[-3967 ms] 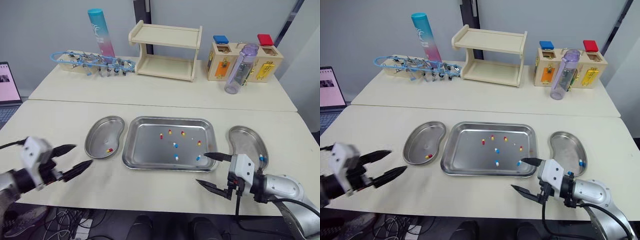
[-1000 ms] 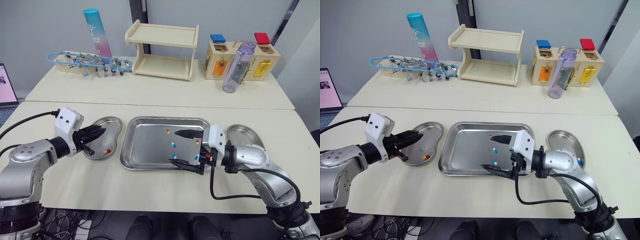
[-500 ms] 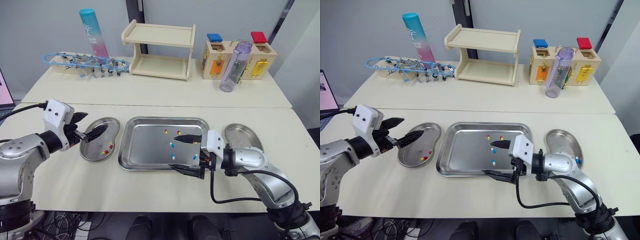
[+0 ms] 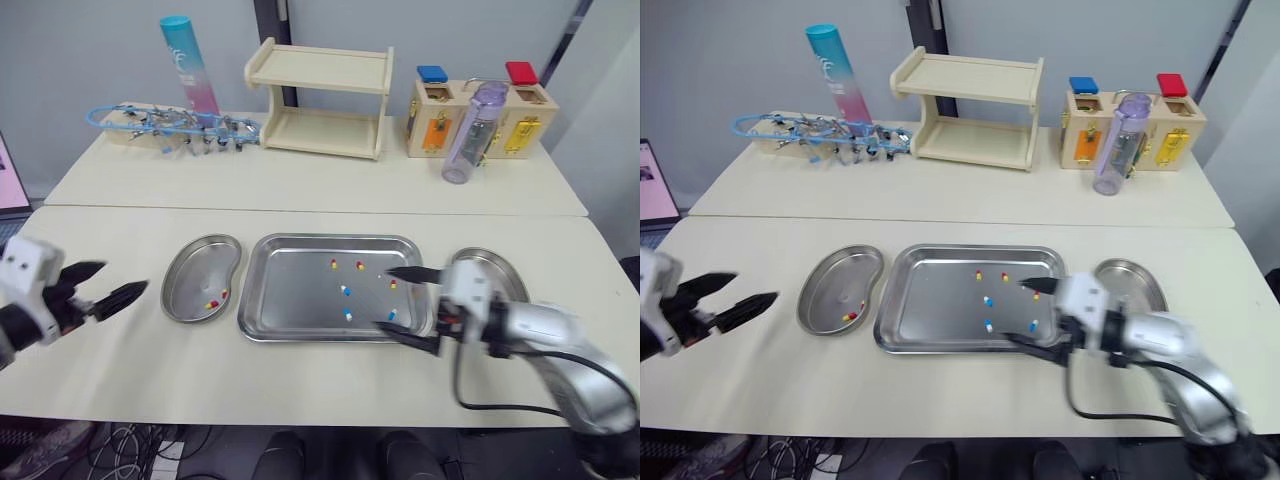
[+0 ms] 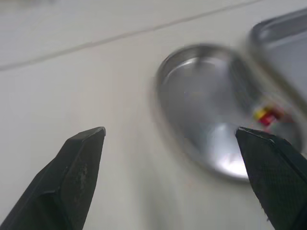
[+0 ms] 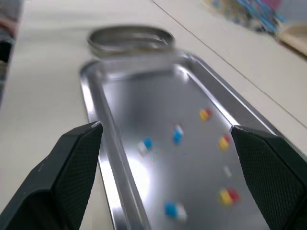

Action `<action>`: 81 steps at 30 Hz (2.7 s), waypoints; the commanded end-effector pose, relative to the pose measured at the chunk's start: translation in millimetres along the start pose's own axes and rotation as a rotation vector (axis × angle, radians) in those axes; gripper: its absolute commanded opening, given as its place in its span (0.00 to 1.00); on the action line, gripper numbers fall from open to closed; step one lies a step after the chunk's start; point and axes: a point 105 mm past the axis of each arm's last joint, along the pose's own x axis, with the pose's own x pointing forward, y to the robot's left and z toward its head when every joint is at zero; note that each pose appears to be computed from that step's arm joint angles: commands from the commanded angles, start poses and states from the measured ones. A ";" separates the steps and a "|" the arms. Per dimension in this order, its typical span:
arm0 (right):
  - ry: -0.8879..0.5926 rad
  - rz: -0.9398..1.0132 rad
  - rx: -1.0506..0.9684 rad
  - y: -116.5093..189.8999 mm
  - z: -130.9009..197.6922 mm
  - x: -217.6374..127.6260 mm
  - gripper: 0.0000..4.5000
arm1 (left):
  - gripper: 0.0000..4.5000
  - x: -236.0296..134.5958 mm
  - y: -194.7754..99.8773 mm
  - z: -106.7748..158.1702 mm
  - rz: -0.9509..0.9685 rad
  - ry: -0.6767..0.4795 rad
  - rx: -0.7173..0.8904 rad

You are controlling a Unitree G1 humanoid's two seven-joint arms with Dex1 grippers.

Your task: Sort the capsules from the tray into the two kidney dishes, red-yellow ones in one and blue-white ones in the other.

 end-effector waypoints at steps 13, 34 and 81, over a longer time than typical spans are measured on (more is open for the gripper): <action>0.448 -0.271 -0.027 -51.6 -69.8 -154.1 1.00 | 1.00 -38.3 27.7 -66.1 0.150 0.115 -0.043; 0.472 -0.200 -0.092 -59.7 -67.1 -154.2 1.00 | 1.00 -35.2 -124.2 -31.1 -0.531 -0.049 0.043; 0.273 0.151 -0.029 45.3 -5.1 127.3 0.66 | 1.00 10.3 -219.5 -4.3 -0.931 -0.457 0.226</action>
